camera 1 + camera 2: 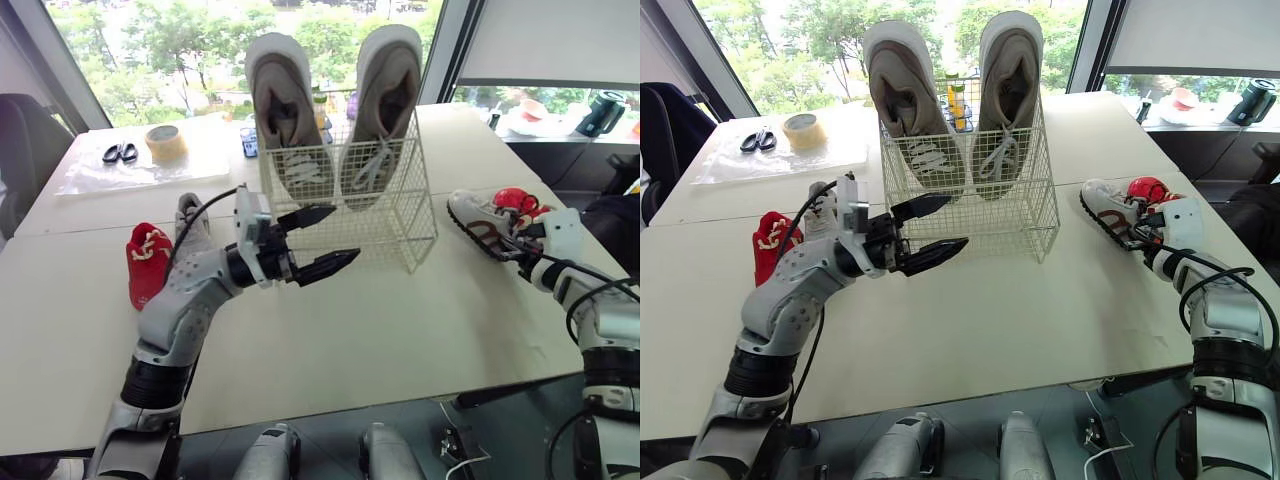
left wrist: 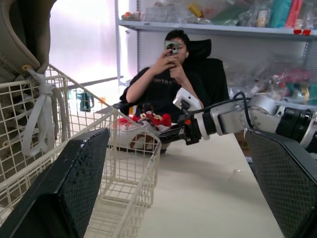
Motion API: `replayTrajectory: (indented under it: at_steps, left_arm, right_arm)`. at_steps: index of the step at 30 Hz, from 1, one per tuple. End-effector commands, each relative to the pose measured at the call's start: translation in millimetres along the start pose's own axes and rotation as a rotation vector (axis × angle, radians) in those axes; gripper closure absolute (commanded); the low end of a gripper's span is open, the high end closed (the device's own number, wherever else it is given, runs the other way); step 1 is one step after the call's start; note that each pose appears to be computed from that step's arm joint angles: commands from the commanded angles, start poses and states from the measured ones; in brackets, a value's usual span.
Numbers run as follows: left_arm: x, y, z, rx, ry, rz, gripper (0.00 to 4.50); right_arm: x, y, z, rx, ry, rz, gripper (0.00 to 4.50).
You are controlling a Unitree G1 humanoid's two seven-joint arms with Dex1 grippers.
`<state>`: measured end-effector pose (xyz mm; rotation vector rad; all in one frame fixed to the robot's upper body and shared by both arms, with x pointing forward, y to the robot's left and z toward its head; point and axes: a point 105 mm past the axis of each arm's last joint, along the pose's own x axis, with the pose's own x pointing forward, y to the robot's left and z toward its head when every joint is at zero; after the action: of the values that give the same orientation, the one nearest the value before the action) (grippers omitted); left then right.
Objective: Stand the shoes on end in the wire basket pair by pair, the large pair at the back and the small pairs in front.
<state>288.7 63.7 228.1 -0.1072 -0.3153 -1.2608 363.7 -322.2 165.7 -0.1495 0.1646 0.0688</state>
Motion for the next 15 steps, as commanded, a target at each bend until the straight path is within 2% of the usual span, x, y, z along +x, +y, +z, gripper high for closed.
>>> replayTrajectory:
  at_steps: [1,3,5,7,9,15]
  left_arm:
    - [-9,0,24,0.012,-0.041,0.011,0.0]
    - [-12,4,29,0.004,-0.042,0.018,0.0]
    - [-15,10,37,-0.016,-0.051,0.017,0.0]
    - [-17,14,42,-0.03,-0.054,0.009,0.0]
    - [-19,19,47,-0.043,-0.029,-0.018,0.0]
    - [-20,33,63,-0.118,0.013,-0.078,0.0]
  right_arm:
    - [-47,-5,114,-0.156,-0.341,-0.034,4.41]
    - [-63,4,137,-0.22,-0.409,-0.022,4.41]
    - [-85,27,164,-0.366,-0.505,0.041,4.41]
    - [-97,42,177,-0.448,-0.554,0.085,4.41]
    - [-111,68,191,-0.625,-0.621,0.162,4.41]
    - [-129,128,195,-0.958,-0.727,0.369,4.41]
